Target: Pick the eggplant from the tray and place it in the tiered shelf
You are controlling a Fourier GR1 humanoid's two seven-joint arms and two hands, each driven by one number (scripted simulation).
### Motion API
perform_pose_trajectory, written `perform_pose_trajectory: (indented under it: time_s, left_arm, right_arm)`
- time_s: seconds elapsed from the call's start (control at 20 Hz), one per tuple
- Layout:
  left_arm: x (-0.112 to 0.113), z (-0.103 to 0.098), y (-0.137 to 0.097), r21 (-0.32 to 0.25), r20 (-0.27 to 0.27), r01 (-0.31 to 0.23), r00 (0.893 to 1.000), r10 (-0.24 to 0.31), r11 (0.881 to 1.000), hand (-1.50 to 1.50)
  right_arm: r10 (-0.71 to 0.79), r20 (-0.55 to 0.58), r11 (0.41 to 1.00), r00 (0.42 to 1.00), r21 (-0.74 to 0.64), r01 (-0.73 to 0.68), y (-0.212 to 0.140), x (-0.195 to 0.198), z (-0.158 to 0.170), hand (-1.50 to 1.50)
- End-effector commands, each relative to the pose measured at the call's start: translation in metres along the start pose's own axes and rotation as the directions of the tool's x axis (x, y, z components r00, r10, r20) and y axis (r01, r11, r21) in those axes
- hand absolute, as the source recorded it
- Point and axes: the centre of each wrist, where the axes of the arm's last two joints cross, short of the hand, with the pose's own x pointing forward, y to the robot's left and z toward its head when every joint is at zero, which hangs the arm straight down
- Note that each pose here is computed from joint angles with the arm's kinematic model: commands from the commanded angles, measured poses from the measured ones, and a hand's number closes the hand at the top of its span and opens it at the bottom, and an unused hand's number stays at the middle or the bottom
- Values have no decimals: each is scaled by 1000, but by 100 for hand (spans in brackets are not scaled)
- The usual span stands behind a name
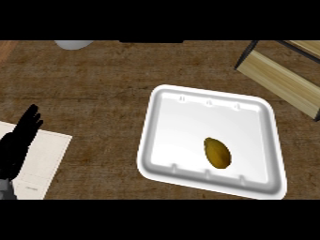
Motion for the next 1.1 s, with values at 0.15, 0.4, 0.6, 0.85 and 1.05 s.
perform_pose_trajectory:
  time_s: [0.15,0.4,0.6,0.85,1.05]
  left_arm:
    - [-3,3,1,8,7,-7,1000,7,1000,0]
    - [2,8,5,6,-2,5,1000,-5,1000,0]
    - [-4,1,0,-14,-3,-7,1000,7,1000,0]
    - [-11,1,0,4,-13,-1,1000,1,1000,0]
    - [-12,5,-4,8,-15,-13,1000,13,1000,0]
  right_arm:
    - [-4,-48,999,999,34,5,45,-32,-26,150]
    - [34,-142,999,989,-5,-35,52,-61,-46,-150]
    - [57,-96,998,994,27,-55,49,-53,-51,-150]
    - [-86,-74,996,994,-24,85,47,-69,-52,-150]
    - [-241,-96,970,966,-16,241,29,-59,-57,-150]
